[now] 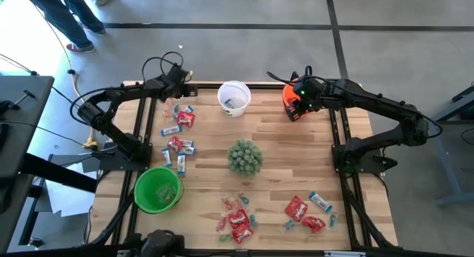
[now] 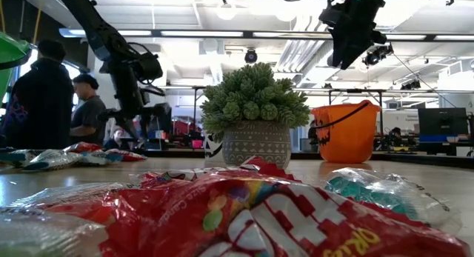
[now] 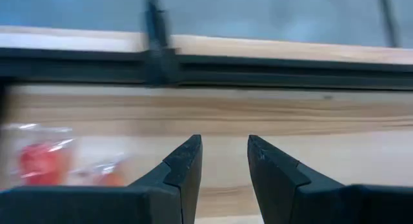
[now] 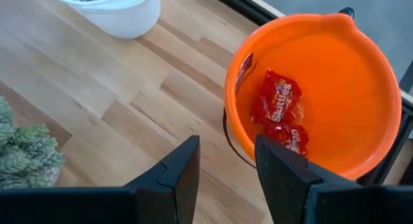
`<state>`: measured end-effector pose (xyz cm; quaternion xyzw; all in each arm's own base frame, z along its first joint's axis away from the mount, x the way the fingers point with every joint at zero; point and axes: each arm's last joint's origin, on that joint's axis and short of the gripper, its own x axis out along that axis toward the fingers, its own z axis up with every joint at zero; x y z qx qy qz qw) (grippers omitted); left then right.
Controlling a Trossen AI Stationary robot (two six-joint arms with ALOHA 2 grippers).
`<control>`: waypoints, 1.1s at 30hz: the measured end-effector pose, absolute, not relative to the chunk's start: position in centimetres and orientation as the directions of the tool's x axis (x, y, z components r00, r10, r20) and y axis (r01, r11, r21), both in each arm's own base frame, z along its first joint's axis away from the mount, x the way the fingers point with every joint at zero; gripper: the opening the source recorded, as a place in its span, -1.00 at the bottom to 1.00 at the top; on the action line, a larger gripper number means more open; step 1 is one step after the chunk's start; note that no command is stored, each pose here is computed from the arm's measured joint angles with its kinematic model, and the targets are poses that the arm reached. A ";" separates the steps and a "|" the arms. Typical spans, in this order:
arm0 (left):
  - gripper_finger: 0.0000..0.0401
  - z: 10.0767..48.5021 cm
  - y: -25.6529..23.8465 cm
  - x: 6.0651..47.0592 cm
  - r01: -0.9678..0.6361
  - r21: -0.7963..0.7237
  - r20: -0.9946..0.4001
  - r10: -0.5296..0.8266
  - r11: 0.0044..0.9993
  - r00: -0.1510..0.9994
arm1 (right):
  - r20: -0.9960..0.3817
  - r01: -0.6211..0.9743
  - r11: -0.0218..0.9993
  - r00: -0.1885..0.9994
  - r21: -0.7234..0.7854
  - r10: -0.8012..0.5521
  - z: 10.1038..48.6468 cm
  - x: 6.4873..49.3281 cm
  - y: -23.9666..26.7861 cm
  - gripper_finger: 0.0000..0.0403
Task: Sort candy
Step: Put the orange gummy into the green bucket
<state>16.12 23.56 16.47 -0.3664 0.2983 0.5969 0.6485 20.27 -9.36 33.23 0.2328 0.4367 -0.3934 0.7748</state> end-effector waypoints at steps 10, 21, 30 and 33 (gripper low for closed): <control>-0.44 16.3 23.7 15.0 -0.996 0.054 -0.838 0.546 0.071 -0.007 | -0.860 0.817 0.576 0.308 0.020 -0.406 33.2 20.3 -9.4 -0.28; -0.44 20.7 26.2 16.0 -0.948 0.192 -0.847 0.531 0.255 -0.029 | -0.864 0.825 0.563 0.317 0.047 -0.392 33.2 20.3 -9.3 -0.28; -0.44 17.1 28.9 15.6 -0.894 0.299 -0.950 0.188 0.334 -0.247 | -0.867 0.833 0.549 0.319 0.064 -0.383 33.2 20.3 -9.3 -0.28; -0.44 15.4 29.3 15.7 -0.891 0.287 -0.958 0.108 0.353 -0.266 | -0.869 0.832 0.551 0.320 0.067 -0.377 33.2 20.3 -9.3 -0.28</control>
